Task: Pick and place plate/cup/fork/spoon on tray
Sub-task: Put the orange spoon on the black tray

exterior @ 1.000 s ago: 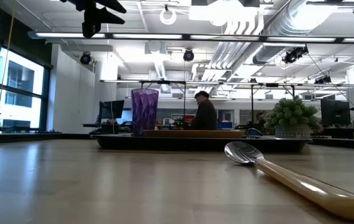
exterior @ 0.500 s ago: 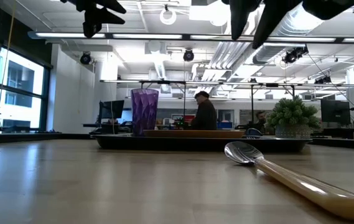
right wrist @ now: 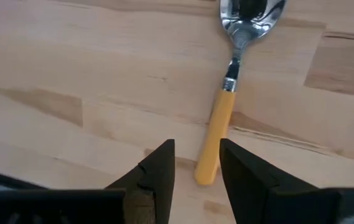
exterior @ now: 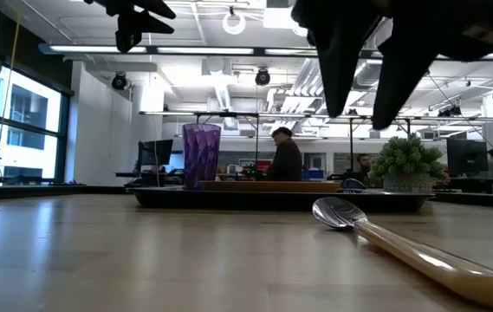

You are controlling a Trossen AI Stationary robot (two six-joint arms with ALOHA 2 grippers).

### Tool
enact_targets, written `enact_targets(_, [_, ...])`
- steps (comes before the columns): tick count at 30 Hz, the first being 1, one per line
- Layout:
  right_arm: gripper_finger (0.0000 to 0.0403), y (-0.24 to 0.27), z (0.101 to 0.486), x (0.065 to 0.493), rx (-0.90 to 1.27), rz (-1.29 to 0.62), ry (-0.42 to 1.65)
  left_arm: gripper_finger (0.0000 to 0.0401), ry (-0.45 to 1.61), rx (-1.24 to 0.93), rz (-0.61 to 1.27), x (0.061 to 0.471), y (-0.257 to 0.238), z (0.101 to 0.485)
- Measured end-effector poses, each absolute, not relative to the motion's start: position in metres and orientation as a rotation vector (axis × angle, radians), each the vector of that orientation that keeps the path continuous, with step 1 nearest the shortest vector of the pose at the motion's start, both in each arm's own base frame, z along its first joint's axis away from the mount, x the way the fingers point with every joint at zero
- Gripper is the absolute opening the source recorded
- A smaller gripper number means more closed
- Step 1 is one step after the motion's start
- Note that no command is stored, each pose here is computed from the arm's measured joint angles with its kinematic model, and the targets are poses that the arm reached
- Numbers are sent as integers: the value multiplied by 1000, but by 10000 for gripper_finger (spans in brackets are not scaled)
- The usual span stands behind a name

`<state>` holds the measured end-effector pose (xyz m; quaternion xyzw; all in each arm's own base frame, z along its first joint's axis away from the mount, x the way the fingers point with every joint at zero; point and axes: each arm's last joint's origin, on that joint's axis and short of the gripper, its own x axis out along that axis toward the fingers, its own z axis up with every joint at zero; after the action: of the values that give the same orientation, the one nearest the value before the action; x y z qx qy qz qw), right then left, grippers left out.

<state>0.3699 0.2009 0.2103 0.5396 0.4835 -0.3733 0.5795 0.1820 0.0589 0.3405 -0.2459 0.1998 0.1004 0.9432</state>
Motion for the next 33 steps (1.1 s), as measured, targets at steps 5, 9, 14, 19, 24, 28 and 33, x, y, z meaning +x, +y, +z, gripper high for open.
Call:
enact_targets(5, [119,206,198,371,1257,-897,1140,110,408,-502,205,182,59,340])
enact_targets(9, [119,208,190,372,1242,-919,1149,110,407,-502,205,182,59,341])
enact_targets(14, [119,209,174,375,1236,-965,1153,110,407,-502,205,182,59,341])
enact_targets(19, [119,210,161,377,1215,-995,1163,110,407,-502,205,182,59,341])
enact_targets(24, [119,210,153,377,1195,-1019,1170,110,407,-502,204,182,59,341])
enact_targets(28, [119,210,146,379,1188,-1032,1174,110,407,-502,204,182,59,340])
enact_targets(33, [118,209,145,379,1193,-1040,1170,110,407,-502,204,182,59,341])
